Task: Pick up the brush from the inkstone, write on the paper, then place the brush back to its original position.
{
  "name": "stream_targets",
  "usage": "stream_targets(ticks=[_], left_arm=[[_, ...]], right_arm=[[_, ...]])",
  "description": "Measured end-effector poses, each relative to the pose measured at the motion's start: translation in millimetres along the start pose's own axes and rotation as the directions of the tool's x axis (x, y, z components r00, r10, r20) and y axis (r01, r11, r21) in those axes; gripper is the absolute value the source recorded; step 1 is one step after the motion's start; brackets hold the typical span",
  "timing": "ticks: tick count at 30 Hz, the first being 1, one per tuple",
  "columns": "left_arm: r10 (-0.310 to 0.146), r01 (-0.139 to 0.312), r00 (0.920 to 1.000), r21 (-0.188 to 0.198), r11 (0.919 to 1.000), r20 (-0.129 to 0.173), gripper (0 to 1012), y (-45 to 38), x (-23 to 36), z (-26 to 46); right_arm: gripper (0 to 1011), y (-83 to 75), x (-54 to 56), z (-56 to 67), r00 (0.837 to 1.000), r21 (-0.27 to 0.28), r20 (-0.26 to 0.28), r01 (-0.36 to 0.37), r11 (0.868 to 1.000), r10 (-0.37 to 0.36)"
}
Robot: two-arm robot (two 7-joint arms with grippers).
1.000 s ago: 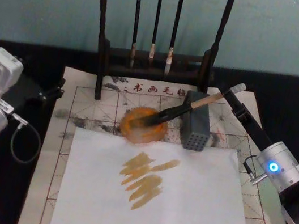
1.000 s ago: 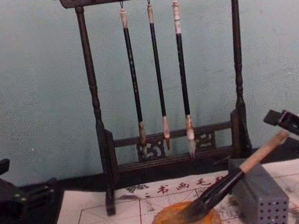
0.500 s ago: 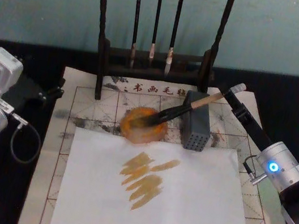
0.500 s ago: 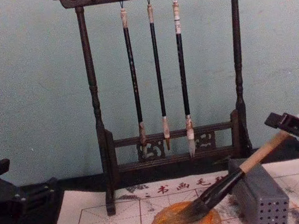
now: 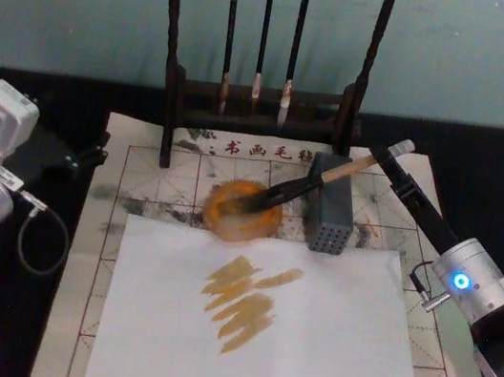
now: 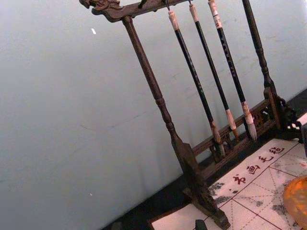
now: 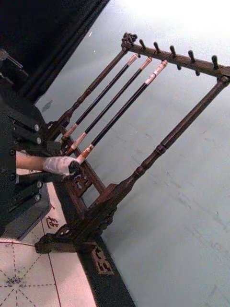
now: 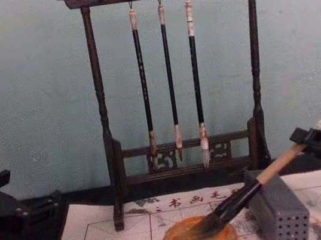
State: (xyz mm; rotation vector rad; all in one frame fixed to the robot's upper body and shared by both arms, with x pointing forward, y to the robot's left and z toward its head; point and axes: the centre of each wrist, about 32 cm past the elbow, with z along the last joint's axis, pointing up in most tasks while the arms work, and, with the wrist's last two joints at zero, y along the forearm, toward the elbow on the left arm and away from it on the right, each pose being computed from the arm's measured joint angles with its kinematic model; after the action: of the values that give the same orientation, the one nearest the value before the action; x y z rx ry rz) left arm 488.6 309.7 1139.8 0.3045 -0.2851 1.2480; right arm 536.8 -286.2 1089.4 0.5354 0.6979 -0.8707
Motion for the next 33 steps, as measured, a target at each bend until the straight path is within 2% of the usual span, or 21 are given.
stream_targets(ticks=[3, 4, 6, 27, 33], left_arm=[[0.0, 0.0, 1.0, 0.0, 1.0, 0.0, 1001, 0.0, 0.0, 0.0], [0.0, 0.0, 1.0, 0.0, 1.0, 0.0, 1001, 0.0, 0.0, 0.0], [0.0, 0.0, 1.0, 0.0, 1.0, 0.0, 1001, 0.0, 0.0, 0.0], [0.0, 0.0, 1.0, 0.0, 1.0, 0.0, 1001, 0.0, 0.0, 0.0], [0.0, 0.0, 1.0, 0.0, 1.0, 0.0, 1001, 0.0, 0.0, 0.0]], right_arm=[[254, 0.0, 0.0, 0.0, 1.0, 0.0, 0.0, 0.0, 1.0, 0.0], [191, 0.0, 0.0, 0.0, 1.0, 0.0, 0.0, 0.0, 1.0, 0.0], [175, 0.0, 0.0, 0.0, 1.0, 0.0, 0.0, 0.0, 1.0, 0.0], [173, 0.0, 0.0, 0.0, 1.0, 0.0, -0.001, 0.0, 1.0, 0.0], [173, -0.5, -0.5, 2.9, 0.999, 0.015, -0.042, -0.017, 1.0, 0.018]])
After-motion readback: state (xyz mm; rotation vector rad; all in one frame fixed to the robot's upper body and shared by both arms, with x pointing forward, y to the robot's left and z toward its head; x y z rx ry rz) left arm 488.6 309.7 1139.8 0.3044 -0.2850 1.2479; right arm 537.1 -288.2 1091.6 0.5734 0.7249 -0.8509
